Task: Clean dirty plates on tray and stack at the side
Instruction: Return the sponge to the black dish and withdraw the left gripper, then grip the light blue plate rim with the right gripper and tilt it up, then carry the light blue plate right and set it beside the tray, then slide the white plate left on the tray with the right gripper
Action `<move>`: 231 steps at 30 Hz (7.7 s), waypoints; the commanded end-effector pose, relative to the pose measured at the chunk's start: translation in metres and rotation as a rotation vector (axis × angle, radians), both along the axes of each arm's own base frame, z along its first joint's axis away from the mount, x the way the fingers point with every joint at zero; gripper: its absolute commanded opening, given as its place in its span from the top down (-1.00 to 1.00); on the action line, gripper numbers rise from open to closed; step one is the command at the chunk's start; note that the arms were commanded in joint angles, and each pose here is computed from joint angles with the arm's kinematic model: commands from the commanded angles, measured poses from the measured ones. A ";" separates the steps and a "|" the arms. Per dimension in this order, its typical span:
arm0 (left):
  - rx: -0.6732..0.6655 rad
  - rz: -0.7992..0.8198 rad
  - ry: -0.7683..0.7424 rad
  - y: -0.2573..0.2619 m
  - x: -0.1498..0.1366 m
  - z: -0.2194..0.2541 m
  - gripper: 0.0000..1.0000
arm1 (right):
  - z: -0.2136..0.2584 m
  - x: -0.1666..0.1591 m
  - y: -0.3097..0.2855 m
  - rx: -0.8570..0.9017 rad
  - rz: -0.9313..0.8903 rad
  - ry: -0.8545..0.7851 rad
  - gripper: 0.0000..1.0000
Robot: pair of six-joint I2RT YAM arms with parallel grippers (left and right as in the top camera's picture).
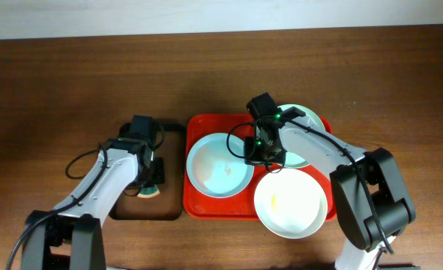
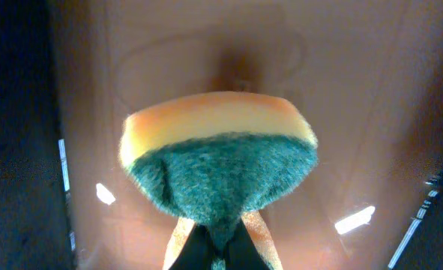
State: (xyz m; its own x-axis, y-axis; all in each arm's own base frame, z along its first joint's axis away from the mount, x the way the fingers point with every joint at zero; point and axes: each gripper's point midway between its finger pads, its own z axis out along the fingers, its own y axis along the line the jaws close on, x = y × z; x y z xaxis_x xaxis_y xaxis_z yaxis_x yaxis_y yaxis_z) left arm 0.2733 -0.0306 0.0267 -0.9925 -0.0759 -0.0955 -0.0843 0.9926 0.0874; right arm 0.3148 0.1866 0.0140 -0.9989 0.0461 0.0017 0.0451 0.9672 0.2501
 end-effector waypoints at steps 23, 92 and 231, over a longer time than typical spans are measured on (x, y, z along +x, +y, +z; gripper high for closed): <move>-0.236 0.257 -0.412 0.052 0.049 0.168 -0.99 | -0.005 -0.002 -0.001 -0.024 0.008 0.003 0.28; -0.235 0.257 -0.412 0.052 0.049 0.168 -0.98 | 0.019 0.006 -0.005 0.071 -0.040 -0.075 0.92; -0.235 0.257 -0.412 0.052 0.049 0.168 -0.98 | 0.092 -0.084 -0.134 0.005 -0.318 0.098 0.16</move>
